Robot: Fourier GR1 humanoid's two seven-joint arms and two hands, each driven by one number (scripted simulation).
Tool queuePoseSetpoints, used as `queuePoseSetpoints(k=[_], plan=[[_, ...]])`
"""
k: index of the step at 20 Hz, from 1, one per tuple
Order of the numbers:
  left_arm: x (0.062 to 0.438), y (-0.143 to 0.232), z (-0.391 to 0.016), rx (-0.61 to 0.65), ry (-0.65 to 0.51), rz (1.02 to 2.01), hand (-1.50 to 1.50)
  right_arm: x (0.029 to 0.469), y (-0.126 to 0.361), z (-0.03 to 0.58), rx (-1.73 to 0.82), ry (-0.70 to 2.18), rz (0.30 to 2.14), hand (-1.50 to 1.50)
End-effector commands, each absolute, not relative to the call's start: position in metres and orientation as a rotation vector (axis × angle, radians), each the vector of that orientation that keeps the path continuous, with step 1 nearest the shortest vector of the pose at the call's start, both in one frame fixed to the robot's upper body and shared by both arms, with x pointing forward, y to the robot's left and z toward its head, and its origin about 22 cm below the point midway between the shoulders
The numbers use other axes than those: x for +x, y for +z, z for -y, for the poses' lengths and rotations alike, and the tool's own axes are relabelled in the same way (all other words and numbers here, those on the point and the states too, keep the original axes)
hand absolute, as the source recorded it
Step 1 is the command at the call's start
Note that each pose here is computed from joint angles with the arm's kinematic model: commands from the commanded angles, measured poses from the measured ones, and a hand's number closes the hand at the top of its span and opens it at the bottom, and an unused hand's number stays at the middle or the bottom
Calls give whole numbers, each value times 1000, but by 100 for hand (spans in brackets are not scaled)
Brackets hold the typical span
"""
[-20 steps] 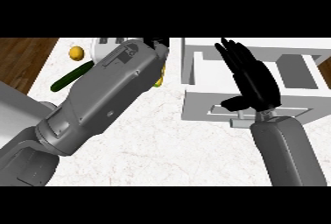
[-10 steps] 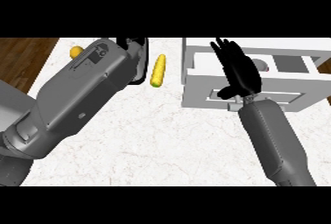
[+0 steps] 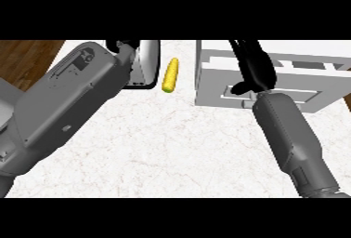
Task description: Pick up the can, place it into the drawer and close the drawer
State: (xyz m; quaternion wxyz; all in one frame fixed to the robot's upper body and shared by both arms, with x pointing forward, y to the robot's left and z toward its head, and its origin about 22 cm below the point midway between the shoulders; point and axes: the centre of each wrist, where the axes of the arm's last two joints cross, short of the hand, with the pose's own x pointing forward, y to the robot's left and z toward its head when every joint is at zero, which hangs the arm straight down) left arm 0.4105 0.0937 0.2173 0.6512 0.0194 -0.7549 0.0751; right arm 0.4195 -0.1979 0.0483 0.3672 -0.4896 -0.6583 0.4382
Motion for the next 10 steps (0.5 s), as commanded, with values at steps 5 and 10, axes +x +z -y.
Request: queuePoseSetpoints(k=[5,10], plan=[[405,226,-114,48,165,1713,-150,434,40,196,-1298,1068,1666,-150],[400,238,-116,47,159,1722,-150,453,77,196,-1368,1020,1697,-150]])
